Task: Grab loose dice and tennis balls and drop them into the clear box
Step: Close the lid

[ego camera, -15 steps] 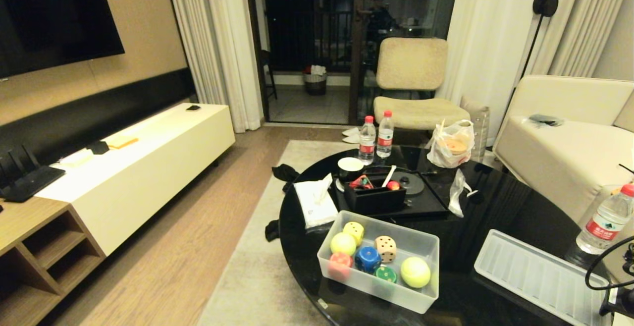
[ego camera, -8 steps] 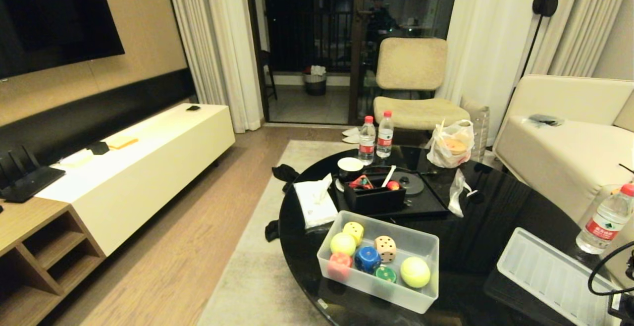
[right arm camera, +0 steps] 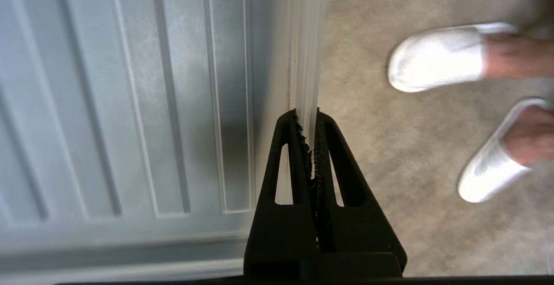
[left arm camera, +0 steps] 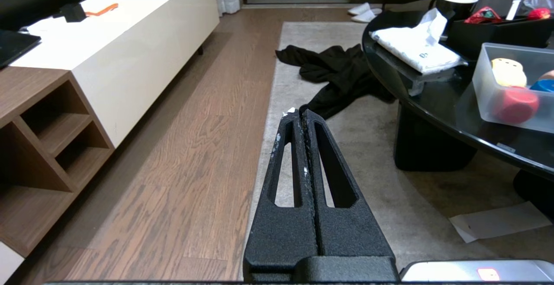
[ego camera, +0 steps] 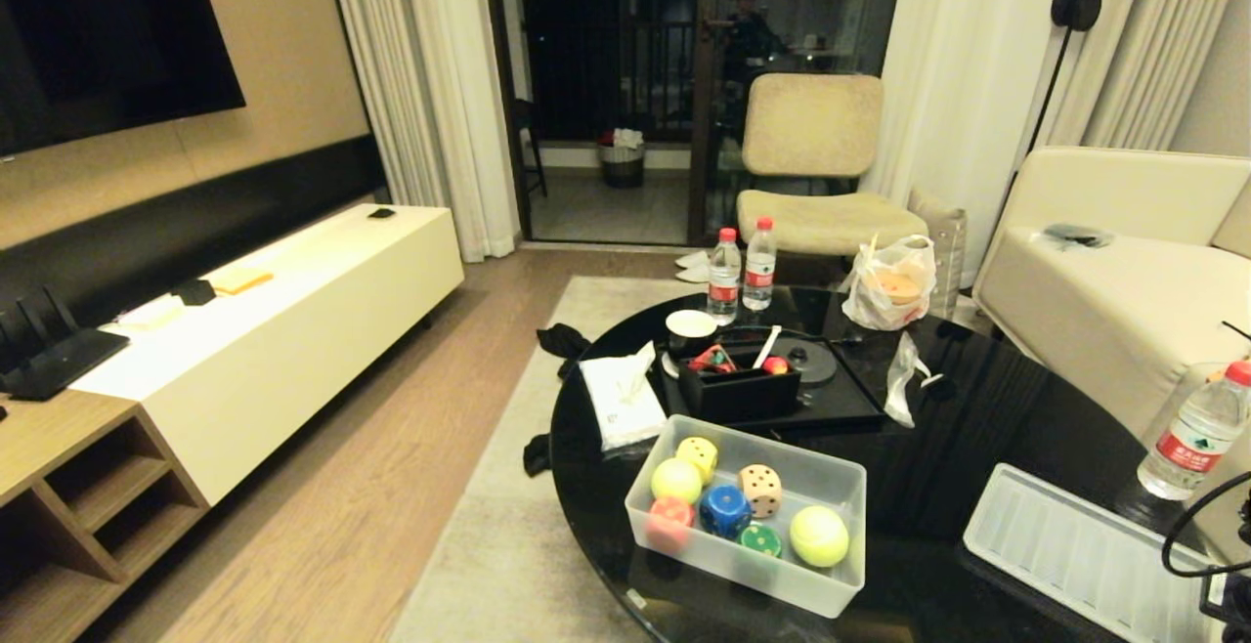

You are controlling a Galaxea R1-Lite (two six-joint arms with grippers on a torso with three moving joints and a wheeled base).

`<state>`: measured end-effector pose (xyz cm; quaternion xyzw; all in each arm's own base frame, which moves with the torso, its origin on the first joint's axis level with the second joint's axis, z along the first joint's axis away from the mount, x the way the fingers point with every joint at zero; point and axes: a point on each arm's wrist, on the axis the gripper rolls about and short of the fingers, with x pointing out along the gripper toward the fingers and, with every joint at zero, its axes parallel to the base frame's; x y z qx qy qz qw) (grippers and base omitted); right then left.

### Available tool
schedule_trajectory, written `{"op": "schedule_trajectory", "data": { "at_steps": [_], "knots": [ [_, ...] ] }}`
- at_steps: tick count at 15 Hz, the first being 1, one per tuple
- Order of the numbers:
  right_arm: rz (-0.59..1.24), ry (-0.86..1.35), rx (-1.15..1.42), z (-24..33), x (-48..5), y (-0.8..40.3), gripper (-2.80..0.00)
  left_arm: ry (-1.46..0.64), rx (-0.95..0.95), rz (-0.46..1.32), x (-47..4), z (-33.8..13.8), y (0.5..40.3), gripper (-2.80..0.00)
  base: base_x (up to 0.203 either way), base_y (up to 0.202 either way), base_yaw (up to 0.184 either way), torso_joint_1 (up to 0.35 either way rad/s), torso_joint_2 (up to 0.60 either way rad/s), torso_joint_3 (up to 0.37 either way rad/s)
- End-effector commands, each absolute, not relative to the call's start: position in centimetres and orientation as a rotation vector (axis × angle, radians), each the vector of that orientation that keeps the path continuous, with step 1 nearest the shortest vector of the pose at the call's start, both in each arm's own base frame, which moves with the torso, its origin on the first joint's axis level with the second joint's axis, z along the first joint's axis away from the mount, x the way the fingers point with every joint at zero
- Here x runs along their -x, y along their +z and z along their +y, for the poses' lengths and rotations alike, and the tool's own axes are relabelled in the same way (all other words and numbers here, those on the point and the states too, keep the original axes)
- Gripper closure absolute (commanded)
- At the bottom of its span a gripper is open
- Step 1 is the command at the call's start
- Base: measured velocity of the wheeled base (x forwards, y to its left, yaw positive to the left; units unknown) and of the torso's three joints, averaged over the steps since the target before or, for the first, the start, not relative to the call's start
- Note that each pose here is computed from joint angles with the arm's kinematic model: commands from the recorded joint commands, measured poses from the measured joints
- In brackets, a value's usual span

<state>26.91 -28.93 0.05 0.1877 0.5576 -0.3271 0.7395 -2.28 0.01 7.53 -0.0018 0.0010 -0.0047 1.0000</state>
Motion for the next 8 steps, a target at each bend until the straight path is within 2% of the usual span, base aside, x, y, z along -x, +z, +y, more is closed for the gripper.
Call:
{"op": "schedule_trajectory", "data": {
  "at_steps": [1,8],
  "knots": [
    [1.160,-0.723,-0.392,-28.7,-26.8,2.7,0.00,-0.009,0.005,0.002,2.3,0.0,7.5,0.00,0.000,0.000,0.000,0.000,0.00,0.000],
    [1.063,-0.702,-0.393,-27.6,-25.4,7.0,0.00,-0.009,0.005,0.002,2.3,0.0,7.5,0.00,0.000,0.000,0.000,0.000,0.00,0.000]
  ]
}}
